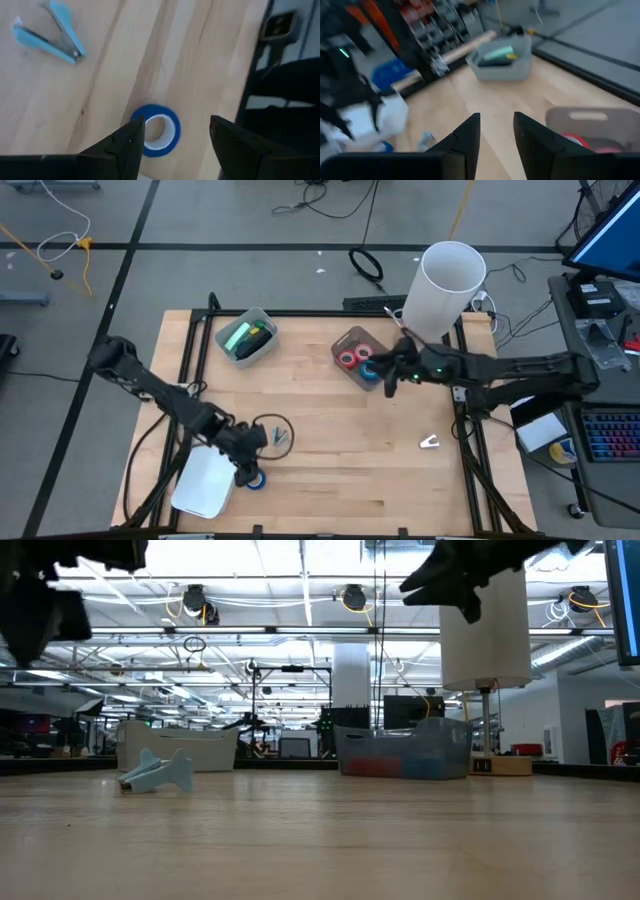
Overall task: Pick and place Stapler, Stapler remover, tape
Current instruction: Put the blue tape into the black bin
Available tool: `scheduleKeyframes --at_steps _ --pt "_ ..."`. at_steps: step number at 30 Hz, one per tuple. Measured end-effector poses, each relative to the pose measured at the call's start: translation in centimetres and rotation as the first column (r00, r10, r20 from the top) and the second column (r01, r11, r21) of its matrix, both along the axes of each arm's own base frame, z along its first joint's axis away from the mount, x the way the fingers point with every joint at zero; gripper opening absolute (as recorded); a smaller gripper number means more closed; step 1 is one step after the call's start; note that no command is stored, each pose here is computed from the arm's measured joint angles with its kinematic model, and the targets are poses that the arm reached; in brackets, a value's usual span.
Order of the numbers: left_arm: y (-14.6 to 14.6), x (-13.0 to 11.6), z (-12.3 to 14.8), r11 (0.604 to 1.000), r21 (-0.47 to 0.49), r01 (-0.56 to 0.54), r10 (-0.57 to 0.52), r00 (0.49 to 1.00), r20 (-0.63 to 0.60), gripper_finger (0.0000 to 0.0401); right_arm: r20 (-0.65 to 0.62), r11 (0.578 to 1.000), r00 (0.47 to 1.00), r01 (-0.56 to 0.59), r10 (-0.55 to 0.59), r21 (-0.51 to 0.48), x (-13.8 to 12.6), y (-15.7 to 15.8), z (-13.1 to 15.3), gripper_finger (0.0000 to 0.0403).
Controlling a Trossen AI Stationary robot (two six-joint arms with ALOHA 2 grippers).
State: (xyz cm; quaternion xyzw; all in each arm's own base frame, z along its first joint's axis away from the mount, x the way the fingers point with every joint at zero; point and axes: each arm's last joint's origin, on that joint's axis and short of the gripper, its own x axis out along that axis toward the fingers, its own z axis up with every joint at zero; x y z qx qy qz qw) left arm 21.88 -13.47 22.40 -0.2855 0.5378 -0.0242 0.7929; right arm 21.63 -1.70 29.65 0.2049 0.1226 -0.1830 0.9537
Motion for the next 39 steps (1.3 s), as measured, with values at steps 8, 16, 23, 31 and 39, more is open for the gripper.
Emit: scheduleKeyframes --at_steps 8,16,23,31,39 --pt "-1.6 0.4 -3.2 0.993 0.08 0.086 -0.077 0.99 -0.115 0.0223 0.249 0.999 0.968 0.001 -0.012 0.044 -2.9 0.2 -2.3 0.0107" --pt "-2.1 0.3 -5.4 0.976 0.152 0.156 -0.121 0.969 -0.216 0.0223 0.376 0.998 0.926 -0.027 0.005 0.052 -4.5 0.3 -3.7 0.0106" --pt "-2.1 0.6 -6.0 0.97 0.184 0.156 -0.113 0.968 -0.223 0.0223 0.386 0.998 0.923 -0.032 0.009 0.054 -4.9 0.3 -4.8 0.0107" --pt "-1.9 1.4 -8.0 0.943 0.228 0.242 -0.182 0.949 -0.257 0.0221 0.382 0.998 0.924 -0.032 0.009 0.053 -5.0 0.3 -5.0 0.0107" --pt "-0.7 2.3 -8.8 0.942 0.221 0.253 -0.184 0.938 -0.294 0.0112 0.375 0.999 0.927 -0.029 0.015 0.031 -5.0 0.3 -5.0 0.0106"
